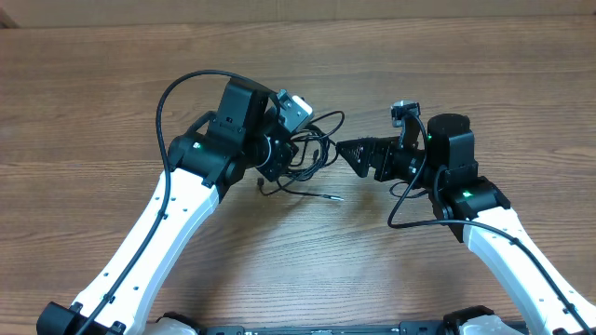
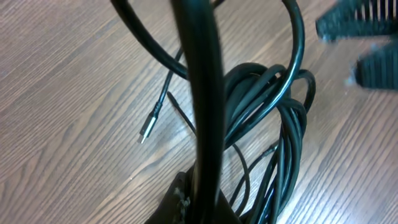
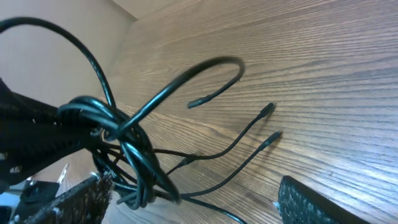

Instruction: Untangle cables

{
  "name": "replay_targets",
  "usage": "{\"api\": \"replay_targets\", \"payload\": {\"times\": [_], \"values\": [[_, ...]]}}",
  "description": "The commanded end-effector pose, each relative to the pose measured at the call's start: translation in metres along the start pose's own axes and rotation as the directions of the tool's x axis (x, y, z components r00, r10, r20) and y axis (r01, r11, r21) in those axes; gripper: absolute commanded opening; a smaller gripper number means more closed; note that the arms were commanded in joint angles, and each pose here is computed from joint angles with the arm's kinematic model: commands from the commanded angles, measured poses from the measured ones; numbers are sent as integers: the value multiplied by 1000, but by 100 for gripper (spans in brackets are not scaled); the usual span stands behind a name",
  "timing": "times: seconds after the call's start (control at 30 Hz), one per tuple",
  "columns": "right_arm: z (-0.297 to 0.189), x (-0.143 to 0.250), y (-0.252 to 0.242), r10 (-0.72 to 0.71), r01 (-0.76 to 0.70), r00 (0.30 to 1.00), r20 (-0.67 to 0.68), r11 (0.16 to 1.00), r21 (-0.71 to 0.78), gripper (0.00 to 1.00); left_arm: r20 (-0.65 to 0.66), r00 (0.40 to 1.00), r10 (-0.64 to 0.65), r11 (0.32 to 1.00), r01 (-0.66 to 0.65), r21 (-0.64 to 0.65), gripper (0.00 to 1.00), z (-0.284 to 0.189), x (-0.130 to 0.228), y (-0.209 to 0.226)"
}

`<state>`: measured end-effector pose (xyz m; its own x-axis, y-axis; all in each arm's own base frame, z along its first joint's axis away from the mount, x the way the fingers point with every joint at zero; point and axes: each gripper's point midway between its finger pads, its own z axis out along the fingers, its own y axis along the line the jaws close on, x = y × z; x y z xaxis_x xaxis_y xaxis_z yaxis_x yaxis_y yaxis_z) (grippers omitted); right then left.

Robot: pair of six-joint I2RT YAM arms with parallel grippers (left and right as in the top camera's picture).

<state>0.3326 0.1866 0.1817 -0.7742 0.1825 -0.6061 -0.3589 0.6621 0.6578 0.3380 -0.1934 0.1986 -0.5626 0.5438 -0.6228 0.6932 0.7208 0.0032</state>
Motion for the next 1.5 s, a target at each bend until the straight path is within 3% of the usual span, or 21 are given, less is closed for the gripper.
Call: {"api": "replay_targets", "payload": {"times": [0.0, 0.17, 0.3, 0.37, 0.47, 0.5, 0.57, 0.6, 0.67, 0.7, 0.93, 1.03, 1.23, 1.47], "values": [[-2, -1, 8, -8, 8, 1000, -4, 999, -37, 84, 79, 994, -80, 996, 76, 51, 4, -7, -19, -6], [-3, 1, 18, -21, 19, 1000, -20, 996, -92, 82, 157, 978, -138, 978, 109, 177, 4, -12, -41, -24], [-4, -1, 31, -46, 43, 999, -20, 986, -161, 71, 178, 975, -135, 966, 89, 244, 4, -15, -46, -36], [-5, -1, 37, -57, 52, 998, -20, 980, -190, 53, 187, 972, -141, 955, 83, 286, 4, -17, -49, -43], [-6, -1, 39, -61, 56, 998, -20, 978, -201, 13, 195, 971, -139, 949, 74, 308, 4, -19, -51, -47], [-6, -1, 39, -61, 55, 998, -21, 978, -201, 4, 195, 971, -139, 949, 74, 307, 9, -19, -51, -47], [-6, -1, 39, -61, 55, 998, -21, 978, -200, 4, 195, 971, -139, 949, 74, 308, 28, -19, -51, -47], [-6, -1, 38, -60, 55, 998, -21, 978, -200, 4, 195, 971, -138, 949, 73, 307, 53, -19, -51, -47], [-6, -1, 38, -60, 55, 998, -20, 979, -199, 4, 189, 972, -143, 955, 85, 286, 72, -18, -49, -41], [-6, -2, 38, -60, 55, 998, -19, 979, -198, 4, 179, 972, -149, 960, 100, 261, 100, -17, -46, -35], [-5, -4, 34, -59, 57, 998, -5, 983, -176, 4, 103, 931, -351, 927, 330, 179, 100, -19, -23, 10], [-11, -22, 33, -10, 19, 999, 49, 982, -186, 4, 87, 905, -415, 898, 393, 200, 99, -25, -12, 27], [-25, -30, 71, -128, 150, 988, 84, 915, -374, 4, 78, 897, -435, 864, 391, 317, 99, -33, -16, 14], [-26, -26, 74, -137, 153, 988, 70, 906, -395, 4, 76, 897, -435, 851, 382, 359, 100, -35, -19, 7]]}}
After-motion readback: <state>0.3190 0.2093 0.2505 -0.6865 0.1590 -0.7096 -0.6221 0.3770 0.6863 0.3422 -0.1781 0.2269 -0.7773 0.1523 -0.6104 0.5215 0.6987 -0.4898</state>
